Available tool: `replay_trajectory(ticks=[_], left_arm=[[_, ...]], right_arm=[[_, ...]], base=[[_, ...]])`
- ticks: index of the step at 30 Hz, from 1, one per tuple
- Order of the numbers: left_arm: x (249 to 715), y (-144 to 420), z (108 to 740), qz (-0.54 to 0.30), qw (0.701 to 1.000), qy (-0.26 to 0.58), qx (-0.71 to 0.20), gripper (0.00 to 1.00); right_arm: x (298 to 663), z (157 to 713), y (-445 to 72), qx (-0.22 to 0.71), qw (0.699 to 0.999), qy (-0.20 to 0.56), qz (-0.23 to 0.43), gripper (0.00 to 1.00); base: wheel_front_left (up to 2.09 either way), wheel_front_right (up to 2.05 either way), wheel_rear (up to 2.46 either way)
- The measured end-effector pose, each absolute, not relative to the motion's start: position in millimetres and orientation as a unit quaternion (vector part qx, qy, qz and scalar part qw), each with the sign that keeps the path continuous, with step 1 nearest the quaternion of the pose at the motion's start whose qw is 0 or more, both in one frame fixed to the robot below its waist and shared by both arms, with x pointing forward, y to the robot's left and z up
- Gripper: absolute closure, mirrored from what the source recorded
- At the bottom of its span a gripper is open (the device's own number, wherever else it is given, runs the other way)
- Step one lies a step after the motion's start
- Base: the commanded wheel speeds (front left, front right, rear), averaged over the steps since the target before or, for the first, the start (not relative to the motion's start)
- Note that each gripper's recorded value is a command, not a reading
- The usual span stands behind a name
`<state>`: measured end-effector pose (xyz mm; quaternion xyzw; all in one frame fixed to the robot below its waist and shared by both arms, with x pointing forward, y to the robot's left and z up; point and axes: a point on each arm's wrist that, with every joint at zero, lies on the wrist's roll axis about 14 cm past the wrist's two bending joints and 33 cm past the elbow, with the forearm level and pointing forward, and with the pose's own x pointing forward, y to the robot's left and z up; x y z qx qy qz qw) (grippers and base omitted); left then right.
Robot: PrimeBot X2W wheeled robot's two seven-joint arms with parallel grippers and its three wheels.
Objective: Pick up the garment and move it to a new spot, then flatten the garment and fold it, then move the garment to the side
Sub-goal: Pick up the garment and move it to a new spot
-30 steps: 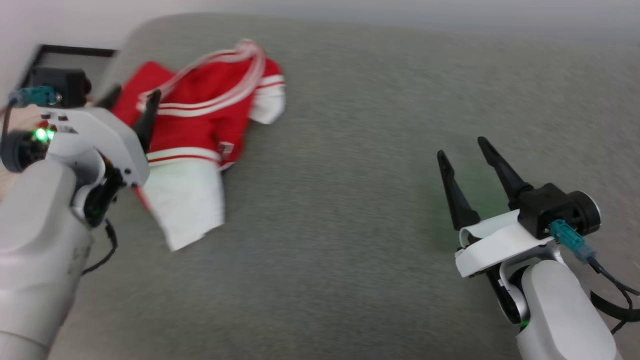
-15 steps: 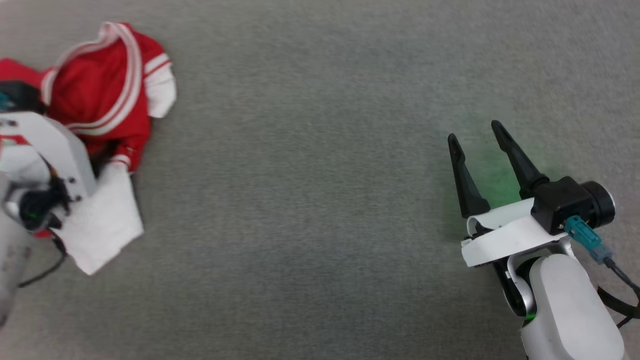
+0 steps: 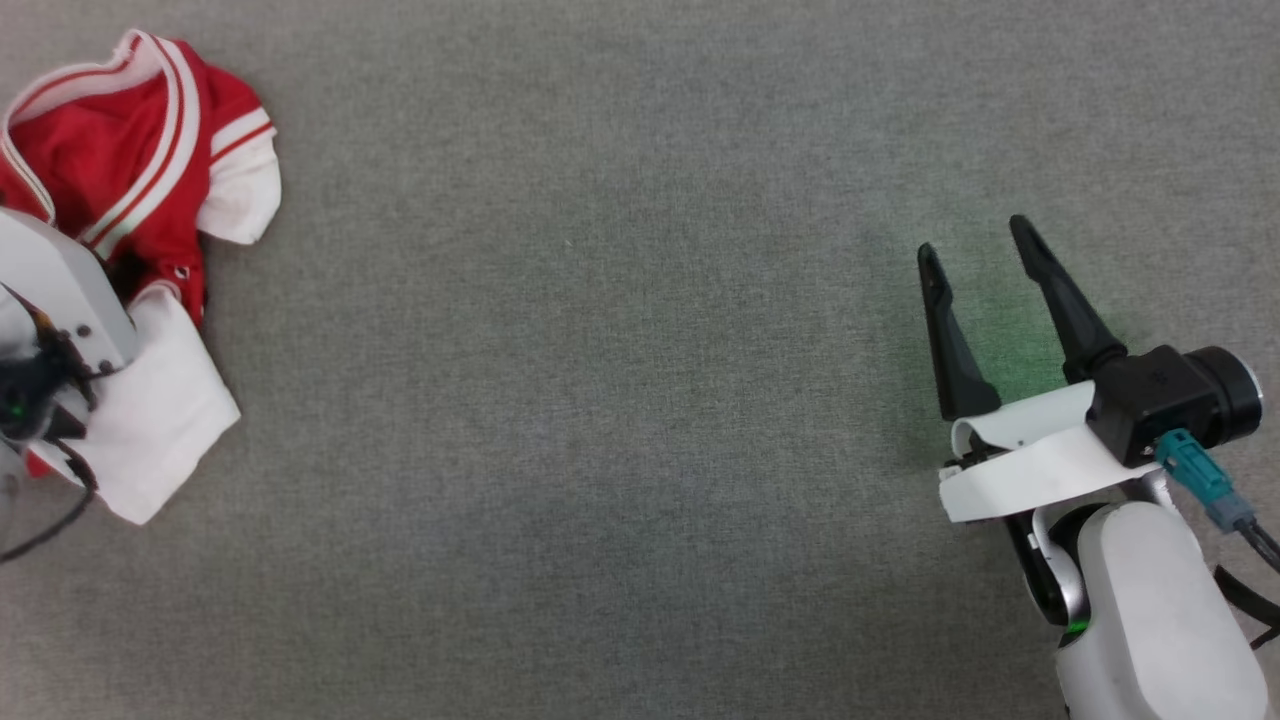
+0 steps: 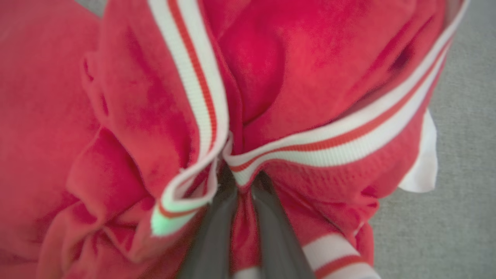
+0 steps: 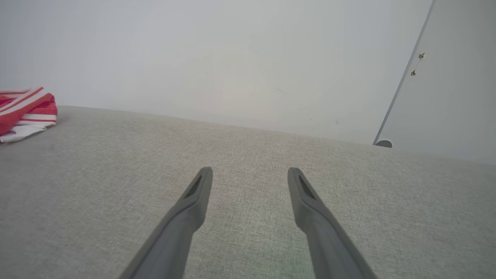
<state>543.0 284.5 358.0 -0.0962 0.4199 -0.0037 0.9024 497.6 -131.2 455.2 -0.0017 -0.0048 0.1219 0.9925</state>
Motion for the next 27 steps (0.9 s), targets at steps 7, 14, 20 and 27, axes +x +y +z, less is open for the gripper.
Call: replay_trajectory(ticks=[7,14,20,27], left_arm=[[546,281,393,-0.009,0.933,0.345,-0.103,1.00],[566,236,471,-0.080,0.963,0.230,-0.117,1.00],[569,161,523,-0.186,0.961,0.176,-0.107,1.00],[563,34,569,-0.344,0.926,0.136,-0.074,1.00]], right_arm=[[489,472,-127,0.006,0.992,-0.018,0.124,0.00],[470,491,-138,0.025,0.994,-0.030,0.103,0.00],[451,505,-155,0.038,0.996,-0.042,0.075,0.00],[427,518,-189,0.057,0.996,-0.057,0.026,0.00]], base=[[0.00,0.00,0.00],[0.00,0.00,0.00],[0.00,0.00,0.00],[0.00,0.00,0.00]])
